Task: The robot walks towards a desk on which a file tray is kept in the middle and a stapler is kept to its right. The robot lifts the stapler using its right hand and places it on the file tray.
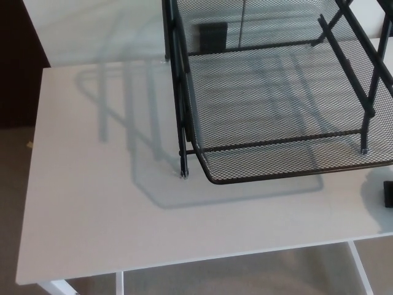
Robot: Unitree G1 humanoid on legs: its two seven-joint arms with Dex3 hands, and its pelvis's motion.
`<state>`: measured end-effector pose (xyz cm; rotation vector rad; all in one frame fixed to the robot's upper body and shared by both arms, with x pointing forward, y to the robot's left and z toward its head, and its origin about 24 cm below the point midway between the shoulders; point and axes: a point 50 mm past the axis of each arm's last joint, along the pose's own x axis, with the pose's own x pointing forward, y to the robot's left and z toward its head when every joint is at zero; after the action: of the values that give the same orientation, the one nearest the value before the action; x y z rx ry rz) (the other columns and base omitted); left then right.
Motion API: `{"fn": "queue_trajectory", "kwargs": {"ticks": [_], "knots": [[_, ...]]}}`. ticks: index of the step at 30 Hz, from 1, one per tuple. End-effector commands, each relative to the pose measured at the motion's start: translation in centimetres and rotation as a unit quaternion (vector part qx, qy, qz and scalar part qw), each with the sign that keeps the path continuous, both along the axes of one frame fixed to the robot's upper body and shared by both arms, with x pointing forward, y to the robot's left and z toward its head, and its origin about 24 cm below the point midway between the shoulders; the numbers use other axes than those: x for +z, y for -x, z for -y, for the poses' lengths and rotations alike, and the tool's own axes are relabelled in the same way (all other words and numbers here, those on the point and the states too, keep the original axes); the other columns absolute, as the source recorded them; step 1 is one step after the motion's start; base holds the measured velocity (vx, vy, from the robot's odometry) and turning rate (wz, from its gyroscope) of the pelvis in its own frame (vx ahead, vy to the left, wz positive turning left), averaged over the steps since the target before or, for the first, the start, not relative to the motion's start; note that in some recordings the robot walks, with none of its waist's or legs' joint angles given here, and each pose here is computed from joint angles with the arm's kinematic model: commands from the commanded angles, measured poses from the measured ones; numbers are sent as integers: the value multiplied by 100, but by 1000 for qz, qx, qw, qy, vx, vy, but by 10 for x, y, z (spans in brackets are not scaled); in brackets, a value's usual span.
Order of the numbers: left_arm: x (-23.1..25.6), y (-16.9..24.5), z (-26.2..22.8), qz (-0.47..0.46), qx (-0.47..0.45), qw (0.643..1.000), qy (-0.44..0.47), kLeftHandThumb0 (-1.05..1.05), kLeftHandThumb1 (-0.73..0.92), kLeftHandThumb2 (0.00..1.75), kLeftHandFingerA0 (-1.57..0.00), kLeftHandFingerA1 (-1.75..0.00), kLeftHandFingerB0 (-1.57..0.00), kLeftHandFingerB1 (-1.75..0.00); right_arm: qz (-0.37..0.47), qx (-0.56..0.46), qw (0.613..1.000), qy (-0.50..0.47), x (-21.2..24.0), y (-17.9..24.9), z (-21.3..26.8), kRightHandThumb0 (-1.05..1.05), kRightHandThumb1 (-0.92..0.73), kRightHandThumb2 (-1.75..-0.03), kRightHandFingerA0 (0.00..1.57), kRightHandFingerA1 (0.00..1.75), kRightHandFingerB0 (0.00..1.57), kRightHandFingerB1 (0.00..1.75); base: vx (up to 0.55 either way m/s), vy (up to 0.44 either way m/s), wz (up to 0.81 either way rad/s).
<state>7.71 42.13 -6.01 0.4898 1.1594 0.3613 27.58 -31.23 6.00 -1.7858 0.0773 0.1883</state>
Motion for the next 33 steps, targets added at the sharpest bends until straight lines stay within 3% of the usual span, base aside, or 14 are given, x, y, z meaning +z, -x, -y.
{"fn": "queue_trajectory", "kwargs": {"ticks": [1, 3, 4, 9, 11, 18, 22, 25, 27, 30, 32, 33], "knots": [[11, 4, -11, -14, -25, 999, -31, -55, 91, 66, -32, -47, -29, -39, 111, 45, 993, -12, -24, 30, 5, -11, -51, -90, 114, 136, 87, 116, 0, 0, 0], [11, 5, -11, -12, -25, 999, -32, -54, 91, 67, -31, -43, -28, -36, 126, 39, 991, -29, -22, 32, 7, -8, -50, -92, 117, 137, 91, 117, 0, 0, 0], [11, 5, -11, -13, -28, 999, -33, -55, 91, 67, -31, -43, -28, -37, 137, 33, 990, -33, -20, 32, 8, -6, -58, -71, 88, 175, 76, 140, 0, 0, 0], [9, 8, -10, -14, -20, 999, -30, -55, 91, 66, -33, -46, -28, -38, 172, 7, 984, -50, 0, 30, 17, -10, -63, -68, 89, 166, 77, 136, 0, 0, 0], [9, 9, -10, -17, -22, 999, -29, -55, 91, 66, -31, -45, -27, -38, 181, -3, 982, -50, 13, 27, 21, -8, -65, -66, 90, 162, 77, 127, 0, 0, 0], [6, 15, -8, -7, -9, 1000, -16, -53, 91, 66, -30, -46, -27, -39, 261, -24, 964, -46, 58, 17, 34, -10, -60, -70, 90, 161, 81, 132, 0, 0, 0], [4, 21, -7, -23, -21, 999, -26, -54, 91, 66, -33, -47, -31, -40, 299, -27, 953, -36, 95, 20, 42, -14, -57, -76, 94, 153, 85, 117, 0, 0, 0], [4, 22, -6, -20, -29, 999, -23, -54, 92, 67, -31, -47, -30, -41, 319, -38, 946, -38, 102, 21, 42, -13, -55, -71, 97, 149, 92, 112, 0, 0, 0], [3, 24, -7, -19, -9, 1000, -17, -54, 91, 66, -30, -45, -25, -37, 351, -36, 935, -44, 125, 21, 39, -11, -55, -78, 95, 151, 88, 123, 0, 0, 0], [4, 24, -7, -25, -23, 999, -23, -55, 92, 67, -31, -45, -28, -38, 385, -21, 920, -70, 146, 22, 31, -10, -52, -89, 98, 150, 86, 123, 0, 0, 0], [3, 25, -7, -24, -15, 999, -23, -55, 91, 66, -33, -44, -28, -37, 406, -8, 911, -67, 162, 23, 22, -14, -50, -95, 95, 170, 78, 146, 0, 0, 0], [3, 25, -7, -22, -11, 999, -21, -54, 91, 66, -31, -44, -26, -36, 413, -2, 908, -67, 168, 23, 18, -17, -53, -94, 108, 159, 81, 129, 0, 0, 0]]}}
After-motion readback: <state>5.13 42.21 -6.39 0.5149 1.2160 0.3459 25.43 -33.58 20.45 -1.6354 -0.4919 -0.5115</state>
